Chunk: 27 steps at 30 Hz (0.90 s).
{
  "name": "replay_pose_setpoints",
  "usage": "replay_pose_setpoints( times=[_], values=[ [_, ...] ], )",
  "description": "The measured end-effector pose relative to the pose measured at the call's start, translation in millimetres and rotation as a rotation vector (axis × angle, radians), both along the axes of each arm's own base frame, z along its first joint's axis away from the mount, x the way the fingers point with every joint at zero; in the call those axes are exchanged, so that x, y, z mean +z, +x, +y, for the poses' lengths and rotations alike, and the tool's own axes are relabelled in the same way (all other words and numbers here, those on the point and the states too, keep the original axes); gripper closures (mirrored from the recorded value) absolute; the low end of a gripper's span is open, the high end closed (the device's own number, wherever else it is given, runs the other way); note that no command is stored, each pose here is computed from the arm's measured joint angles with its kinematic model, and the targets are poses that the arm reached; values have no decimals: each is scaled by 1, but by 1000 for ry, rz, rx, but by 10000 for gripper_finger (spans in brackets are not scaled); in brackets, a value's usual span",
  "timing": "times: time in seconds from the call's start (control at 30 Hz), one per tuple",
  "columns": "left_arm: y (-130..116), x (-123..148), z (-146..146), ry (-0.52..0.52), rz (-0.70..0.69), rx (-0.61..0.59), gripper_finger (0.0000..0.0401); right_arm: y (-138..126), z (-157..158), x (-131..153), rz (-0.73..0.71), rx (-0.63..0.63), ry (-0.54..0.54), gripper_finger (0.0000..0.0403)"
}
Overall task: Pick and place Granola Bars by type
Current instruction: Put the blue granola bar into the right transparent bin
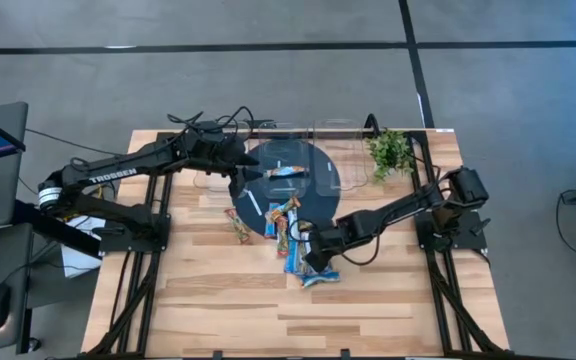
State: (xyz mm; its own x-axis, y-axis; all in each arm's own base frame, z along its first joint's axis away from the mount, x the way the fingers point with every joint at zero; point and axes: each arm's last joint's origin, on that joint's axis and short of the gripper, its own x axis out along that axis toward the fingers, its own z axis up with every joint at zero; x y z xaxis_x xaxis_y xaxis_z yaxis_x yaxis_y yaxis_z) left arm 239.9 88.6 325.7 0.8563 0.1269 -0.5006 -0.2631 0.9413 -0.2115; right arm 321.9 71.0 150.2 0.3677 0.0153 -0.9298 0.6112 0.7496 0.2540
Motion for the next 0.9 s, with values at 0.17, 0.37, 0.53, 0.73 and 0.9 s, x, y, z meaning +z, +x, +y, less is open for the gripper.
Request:
replay_pose_setpoints(
  times=[0.17, 0.37, 0.53, 0.73, 0.9],
  values=[
    [0, 0, -2, -7, 3, -3, 202, 2, 0, 22, -59, 35, -1, 397],
    [1, -1, -3, -6, 10, -9, 202, -3, -8, 63, -175, 10, 6, 396],
    [1, -1, -3, -2, 10, -11, 202, -19, -30, 109, -345, -89, -66, 398],
    [0, -1, -3, -5, 14, -10, 202, -52, -72, 154, -461, -246, -310, 401],
    [1, -1, -6, -21, 12, -10, 202, -79, -115, 170, -430, -390, -444, 401]
  ],
)
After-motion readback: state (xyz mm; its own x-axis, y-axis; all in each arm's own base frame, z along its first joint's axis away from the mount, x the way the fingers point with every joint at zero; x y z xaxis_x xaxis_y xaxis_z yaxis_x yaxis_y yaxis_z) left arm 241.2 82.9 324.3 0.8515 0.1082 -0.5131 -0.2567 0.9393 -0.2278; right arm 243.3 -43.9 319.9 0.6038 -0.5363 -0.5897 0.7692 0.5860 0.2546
